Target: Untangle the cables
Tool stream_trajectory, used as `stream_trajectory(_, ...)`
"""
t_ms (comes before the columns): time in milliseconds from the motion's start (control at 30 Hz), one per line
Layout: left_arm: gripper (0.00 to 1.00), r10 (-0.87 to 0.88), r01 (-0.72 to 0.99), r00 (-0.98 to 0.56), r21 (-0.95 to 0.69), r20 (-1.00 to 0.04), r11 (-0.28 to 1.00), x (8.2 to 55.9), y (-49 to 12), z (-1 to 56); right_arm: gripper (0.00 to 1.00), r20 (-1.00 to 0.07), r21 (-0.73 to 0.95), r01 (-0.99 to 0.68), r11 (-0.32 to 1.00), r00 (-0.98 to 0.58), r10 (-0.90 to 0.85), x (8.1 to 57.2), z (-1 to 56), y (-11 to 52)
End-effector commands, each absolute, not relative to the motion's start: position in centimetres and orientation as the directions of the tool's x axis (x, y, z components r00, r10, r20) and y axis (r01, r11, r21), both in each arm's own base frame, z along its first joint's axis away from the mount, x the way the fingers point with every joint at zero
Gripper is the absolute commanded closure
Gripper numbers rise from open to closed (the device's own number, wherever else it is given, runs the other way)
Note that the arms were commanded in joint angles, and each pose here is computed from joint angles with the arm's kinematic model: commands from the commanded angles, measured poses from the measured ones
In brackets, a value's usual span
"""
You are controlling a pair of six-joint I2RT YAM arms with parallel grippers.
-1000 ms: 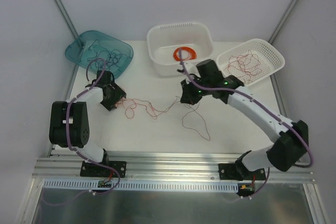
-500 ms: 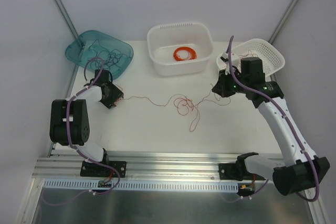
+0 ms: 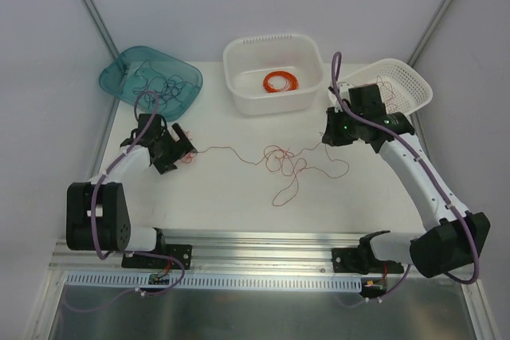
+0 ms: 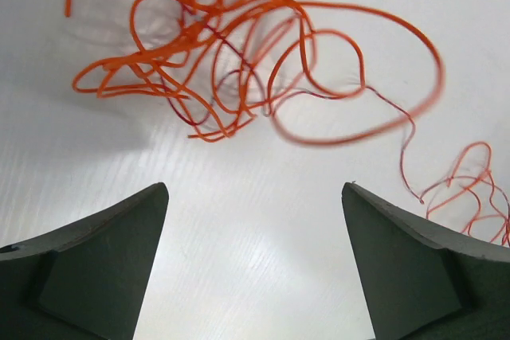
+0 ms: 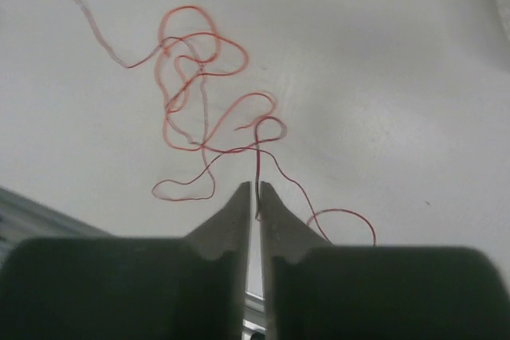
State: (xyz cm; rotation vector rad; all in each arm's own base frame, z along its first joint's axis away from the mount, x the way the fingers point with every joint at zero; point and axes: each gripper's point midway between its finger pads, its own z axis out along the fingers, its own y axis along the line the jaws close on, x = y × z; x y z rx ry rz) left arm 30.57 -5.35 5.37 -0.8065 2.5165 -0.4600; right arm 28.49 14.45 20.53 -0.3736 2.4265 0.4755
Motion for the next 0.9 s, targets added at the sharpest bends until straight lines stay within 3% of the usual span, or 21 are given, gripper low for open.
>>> stream_trajectory(0, 0.07, -0.488, -0.286, -0.780, -0.470, -0.391, 0.835, 29.3, -7.2, 7.6, 0.88, -0.517, 0.049, -0.078, 0.996, -0.855, -0.041, 28.5, 18.3, 9.1)
stream_trajectory(33, 0.07, -0.462, -0.245, -0.782, -0.474, -0.418, 0.846, 29.1, -7.6, 8.3, 0.67, -0.515, -0.021, -0.031, 0.999, -0.856, -0.038, 28.6, 18.0, 7.7)
stream_trajectory(133, 0.06, -0.400, -0.159, -0.794, -0.479, -0.457, 0.863, 28.3, -9.0, 9.4, 0.45, -0.519, -0.111, -0.035, 0.993, -0.851, -0.087, 28.4, 18.0, 7.2)
stream_trajectory(200, 0.06, -0.373, -0.120, -0.798, -0.481, -0.474, 0.868, 28.0, -9.8, 9.8, 0.39, -0.568, -0.111, -0.124, 0.986, -0.807, -0.165, 28.8, 19.1, 9.4)
stream_trajectory(300, 0.05, -0.321, -0.057, -0.807, -0.476, -0.495, 0.877, 27.6, -11.1, 10.3, 0.37, -0.646, -0.072, -0.328, 0.942, -0.705, -0.294, 28.9, 20.4, 14.3)
stream_trajectory(467, 0.05, -0.276, -0.009, -0.828, -0.481, -0.488, 0.877, 27.1, -12.8, 10.4, 0.37, -0.669, 0.109, -0.643, 0.758, -0.612, -0.423, 26.8, 19.8, 23.4)
stream_trajectory(633, 0.06, -0.254, 0.015, -0.844, -0.496, -0.472, 0.868, 26.4, -14.2, 10.3, 0.39, -0.621, 0.182, -0.733, 0.655, -0.602, -0.502, 26.5, 16.8, 27.9)
stream_trajectory(867, 0.05, -0.118, 0.149, -0.854, -0.457, -0.506, 0.877, 25.8, -17.6, 10.6, 0.41, -0.525, 0.184, -0.629, 0.756, -0.713, -0.465, 27.6, 11.7, 27.2)
